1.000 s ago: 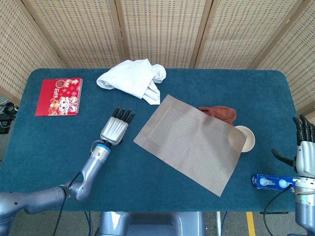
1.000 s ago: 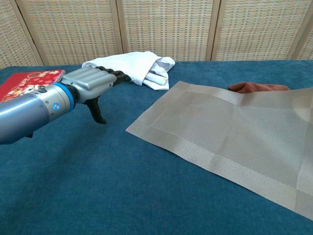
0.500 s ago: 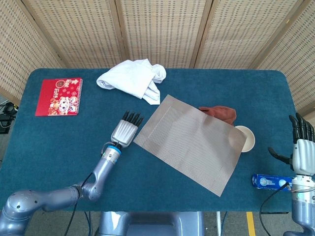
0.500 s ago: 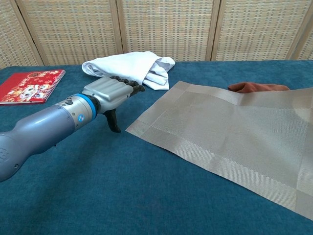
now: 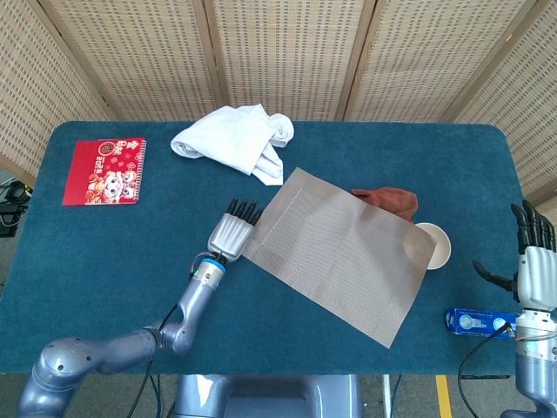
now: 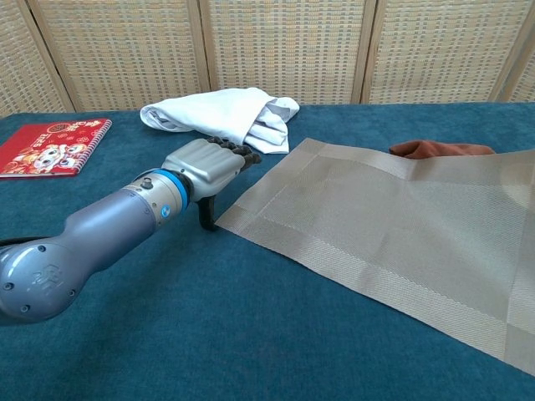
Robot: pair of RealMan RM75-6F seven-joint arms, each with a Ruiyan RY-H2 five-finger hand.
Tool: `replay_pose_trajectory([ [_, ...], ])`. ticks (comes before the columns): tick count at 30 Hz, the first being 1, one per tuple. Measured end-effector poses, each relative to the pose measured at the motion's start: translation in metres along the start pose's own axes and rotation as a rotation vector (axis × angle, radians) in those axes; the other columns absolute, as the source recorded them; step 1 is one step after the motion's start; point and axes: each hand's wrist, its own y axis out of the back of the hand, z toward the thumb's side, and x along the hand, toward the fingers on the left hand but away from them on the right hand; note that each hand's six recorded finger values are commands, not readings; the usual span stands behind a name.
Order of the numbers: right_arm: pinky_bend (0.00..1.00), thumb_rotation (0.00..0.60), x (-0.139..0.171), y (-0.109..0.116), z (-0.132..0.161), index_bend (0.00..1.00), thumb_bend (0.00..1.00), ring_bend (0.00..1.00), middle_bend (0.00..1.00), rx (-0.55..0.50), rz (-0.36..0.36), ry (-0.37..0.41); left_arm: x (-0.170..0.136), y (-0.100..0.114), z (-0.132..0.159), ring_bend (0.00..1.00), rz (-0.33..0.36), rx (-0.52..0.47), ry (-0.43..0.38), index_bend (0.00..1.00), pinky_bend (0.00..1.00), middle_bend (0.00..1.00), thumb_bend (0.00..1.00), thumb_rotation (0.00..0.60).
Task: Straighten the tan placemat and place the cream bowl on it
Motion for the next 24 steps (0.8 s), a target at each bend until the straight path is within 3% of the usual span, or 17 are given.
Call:
replay_pose_trajectory([
  [6, 0.0, 0.6, 0.0, 0.0, 0.0, 0.0, 0.29, 0.0, 0.0, -0.006, 0.001, 0.0, 0.002, 0.004, 0.011, 0.0, 0.034, -0.006, -0.016, 0.06, 0.0, 0.0, 0.53, 0.6],
  [13, 0.0, 0.6, 0.001, -0.002, 0.001, 0.0, 0.29, 0.0, 0.0, -0.008, 0.008, 0.004, 0.001, 0.008, 0.017, 0.0, 0.07, -0.028, -0.035, 0.12, 0.0, 0.0, 0.68, 0.6],
  [20, 0.0, 0.6, 0.002, -0.002, 0.002, 0.0, 0.29, 0.0, 0.0, -0.012, 0.01, 0.006, -0.001, 0.005, 0.02, 0.0, 0.076, -0.036, -0.05, 0.23, 0.0, 0.0, 0.65, 0.6],
  [24, 0.0, 0.6, 0.002, -0.002, 0.002, 0.0, 0.29, 0.0, 0.0, -0.016, 0.012, 0.007, -0.001, 0.003, 0.021, 0.0, 0.072, -0.037, -0.048, 0.4, 0.0, 0.0, 0.59, 0.6],
])
